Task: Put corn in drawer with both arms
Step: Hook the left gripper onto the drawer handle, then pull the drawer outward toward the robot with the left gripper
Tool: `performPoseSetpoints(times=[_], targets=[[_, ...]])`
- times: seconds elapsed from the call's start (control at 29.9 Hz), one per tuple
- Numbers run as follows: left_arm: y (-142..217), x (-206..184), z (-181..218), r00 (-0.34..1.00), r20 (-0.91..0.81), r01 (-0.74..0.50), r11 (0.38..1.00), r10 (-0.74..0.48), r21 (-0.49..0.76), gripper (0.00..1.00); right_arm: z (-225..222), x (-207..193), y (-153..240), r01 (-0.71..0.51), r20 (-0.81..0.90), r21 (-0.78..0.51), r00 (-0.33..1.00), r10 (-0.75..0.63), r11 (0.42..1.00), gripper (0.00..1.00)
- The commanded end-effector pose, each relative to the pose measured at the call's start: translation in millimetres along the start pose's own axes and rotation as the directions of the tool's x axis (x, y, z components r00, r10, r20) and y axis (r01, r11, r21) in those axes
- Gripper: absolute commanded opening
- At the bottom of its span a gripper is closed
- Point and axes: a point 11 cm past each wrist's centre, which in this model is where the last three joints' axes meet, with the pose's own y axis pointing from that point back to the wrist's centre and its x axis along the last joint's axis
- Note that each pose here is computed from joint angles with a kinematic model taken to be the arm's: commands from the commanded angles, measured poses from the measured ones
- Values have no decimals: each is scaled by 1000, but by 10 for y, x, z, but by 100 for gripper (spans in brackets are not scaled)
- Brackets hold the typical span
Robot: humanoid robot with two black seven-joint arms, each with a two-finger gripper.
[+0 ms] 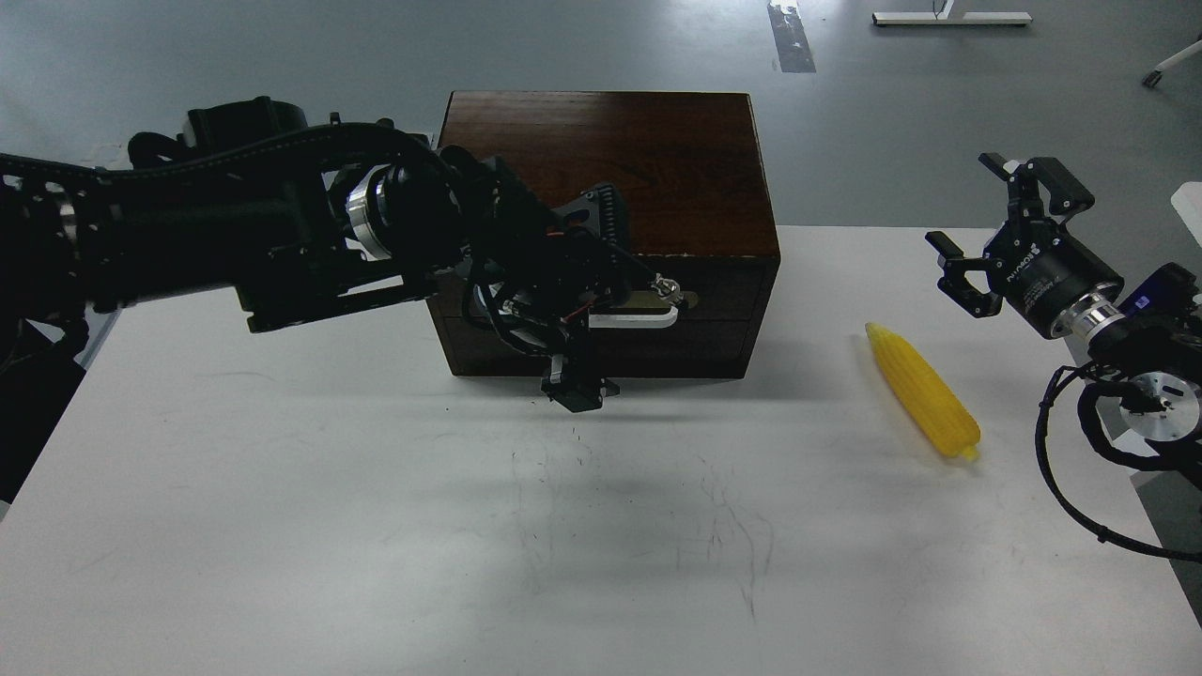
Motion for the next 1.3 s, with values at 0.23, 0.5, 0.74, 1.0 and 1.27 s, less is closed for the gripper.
performPoseSetpoints(times=[0.23,0.5,0.74,1.0,1.27], targets=[[-26,-34,9,1000,-4,7,1000,-7,-3,98,1,0,1,0,0,0,1000,0,1000,100],[-50,-15,77,1000,8,6,1000,-6,-22,98,1,0,1,0,0,0,1000,0,1000,100],[-111,-60,169,998,40,45,998,-44,-43,98,11,4,8,-2,2,-1,1000,2,1000,100],[-89,31,337,996,86,35,996,-28,-83,98,18,6,12,-2,2,-3,1000,2,1000,100],[-21,160,629,987,159,19,988,5,-153,98,18,6,12,-2,2,-3,1000,2,1000,100]])
